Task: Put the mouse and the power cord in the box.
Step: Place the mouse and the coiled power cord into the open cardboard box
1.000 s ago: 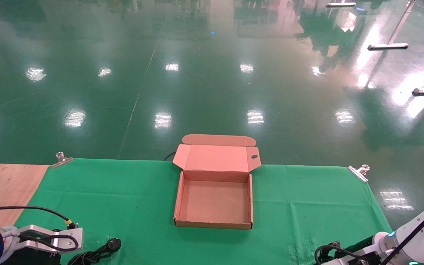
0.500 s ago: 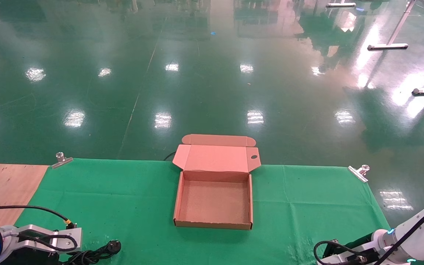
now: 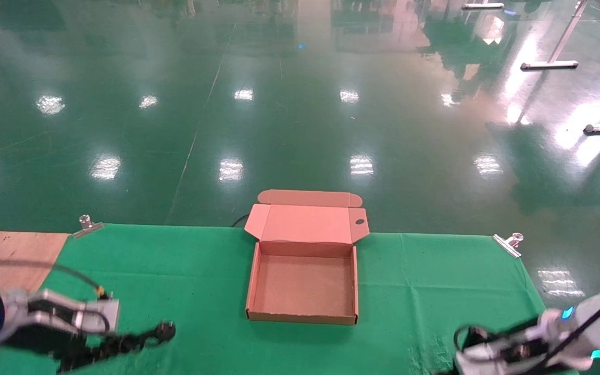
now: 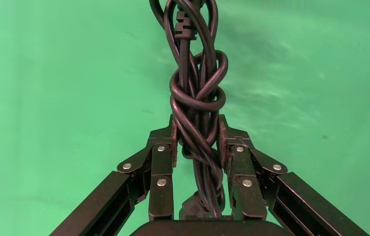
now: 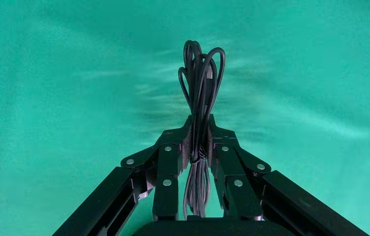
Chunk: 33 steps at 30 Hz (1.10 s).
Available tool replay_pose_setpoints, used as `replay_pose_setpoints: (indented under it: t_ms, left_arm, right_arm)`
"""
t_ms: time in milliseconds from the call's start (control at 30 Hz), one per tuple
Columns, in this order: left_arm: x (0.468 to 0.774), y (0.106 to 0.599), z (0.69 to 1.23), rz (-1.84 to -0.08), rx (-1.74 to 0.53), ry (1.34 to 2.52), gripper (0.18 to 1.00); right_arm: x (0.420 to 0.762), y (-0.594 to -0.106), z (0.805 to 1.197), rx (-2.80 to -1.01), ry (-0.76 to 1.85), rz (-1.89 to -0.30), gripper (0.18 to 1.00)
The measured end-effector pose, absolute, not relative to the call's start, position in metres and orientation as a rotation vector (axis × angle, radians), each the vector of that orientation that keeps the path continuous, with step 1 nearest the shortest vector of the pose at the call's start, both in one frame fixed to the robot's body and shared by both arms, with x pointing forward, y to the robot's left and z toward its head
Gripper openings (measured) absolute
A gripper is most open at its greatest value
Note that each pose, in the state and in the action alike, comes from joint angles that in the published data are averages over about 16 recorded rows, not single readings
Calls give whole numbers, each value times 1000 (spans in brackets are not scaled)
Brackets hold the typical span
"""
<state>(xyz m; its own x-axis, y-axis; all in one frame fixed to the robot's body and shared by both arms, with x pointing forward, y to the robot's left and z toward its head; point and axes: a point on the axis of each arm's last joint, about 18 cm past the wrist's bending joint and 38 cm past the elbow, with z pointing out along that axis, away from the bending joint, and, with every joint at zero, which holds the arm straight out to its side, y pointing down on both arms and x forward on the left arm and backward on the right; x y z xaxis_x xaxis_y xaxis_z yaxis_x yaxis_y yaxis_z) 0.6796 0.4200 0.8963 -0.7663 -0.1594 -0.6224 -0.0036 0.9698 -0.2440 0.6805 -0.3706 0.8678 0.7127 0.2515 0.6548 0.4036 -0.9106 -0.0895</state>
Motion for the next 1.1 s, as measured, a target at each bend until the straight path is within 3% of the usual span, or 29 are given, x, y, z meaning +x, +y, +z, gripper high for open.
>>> replay_pose_setpoints:
  t_ms: [600, 833, 1100]
  left_arm:
    - [661, 301, 1097, -339, 306, 2189, 340]
    - [659, 251, 1127, -337, 453, 2098, 339]
    - [670, 227, 1124, -354, 542, 2049, 339]
  right_arm:
    - [648, -321, 1065, -2353, -712, -1336, 227]
    - [650, -283, 1099, -2294, -719, -1396, 227]
    - [660, -258, 1108, -2278, -714, -1396, 227]
